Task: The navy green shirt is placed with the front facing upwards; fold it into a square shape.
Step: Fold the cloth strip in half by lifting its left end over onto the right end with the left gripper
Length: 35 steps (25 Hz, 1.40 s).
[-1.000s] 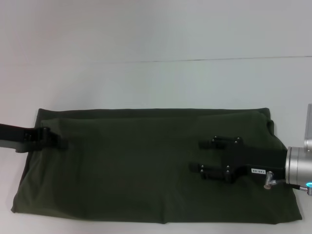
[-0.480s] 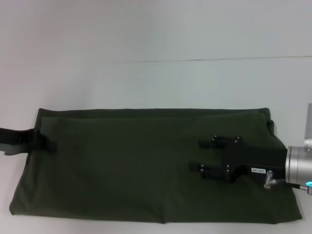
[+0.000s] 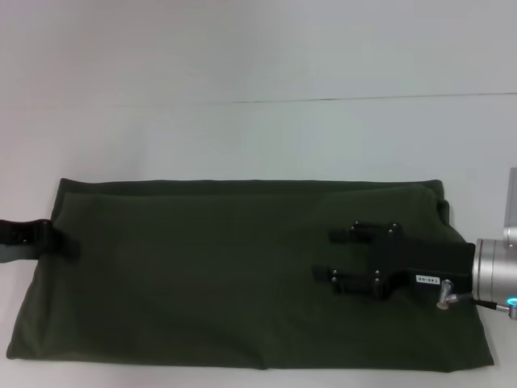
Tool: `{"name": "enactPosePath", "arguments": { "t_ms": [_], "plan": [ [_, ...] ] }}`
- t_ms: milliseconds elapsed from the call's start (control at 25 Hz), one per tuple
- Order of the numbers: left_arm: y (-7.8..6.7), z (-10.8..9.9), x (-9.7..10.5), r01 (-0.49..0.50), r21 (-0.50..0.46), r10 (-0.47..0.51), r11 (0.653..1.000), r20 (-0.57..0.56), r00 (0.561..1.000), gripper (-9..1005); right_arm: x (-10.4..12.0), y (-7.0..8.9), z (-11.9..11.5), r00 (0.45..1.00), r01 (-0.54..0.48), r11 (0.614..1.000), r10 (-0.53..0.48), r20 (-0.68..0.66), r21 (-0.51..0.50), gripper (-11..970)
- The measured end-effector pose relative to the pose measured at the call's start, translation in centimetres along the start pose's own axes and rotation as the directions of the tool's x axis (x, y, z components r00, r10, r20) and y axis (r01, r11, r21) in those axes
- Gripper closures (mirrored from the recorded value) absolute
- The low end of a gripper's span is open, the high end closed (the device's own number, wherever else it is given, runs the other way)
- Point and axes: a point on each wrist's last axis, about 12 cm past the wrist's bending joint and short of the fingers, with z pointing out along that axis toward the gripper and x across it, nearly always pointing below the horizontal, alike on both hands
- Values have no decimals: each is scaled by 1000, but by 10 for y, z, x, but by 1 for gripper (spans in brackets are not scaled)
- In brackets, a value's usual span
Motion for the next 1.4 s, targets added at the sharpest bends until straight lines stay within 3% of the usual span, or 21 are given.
{"name": "enactPosePath", "arguments": {
  "t_ms": [160, 600, 920, 1120, 1400],
  "plan": [
    [-2, 1, -1, 2, 4, -2, 1000, -3, 1000, 873, 0, 0, 0, 1000, 0, 1000, 0, 0, 0, 209],
    [5, -13, -8, -17, -72, 18, 997, 22, 1000, 441, -1, -1, 0, 1000, 2, 1000, -2, 0, 1, 210],
    [7, -24, -14, -46, -129, 49, 991, 23, 999, 198, -2, -2, -1, 1000, -4, 1000, 4, 3, 9, 210],
    [5, -19, -14, -61, -139, 63, 988, 10, 998, 124, -2, -3, -1, 1000, -5, 1000, 5, 4, 10, 209],
    [3, -7, -12, -88, -151, 85, 985, -30, 996, 123, -3, -3, -1, 1000, -4, 1000, 4, 4, 9, 209]
  ]
}}
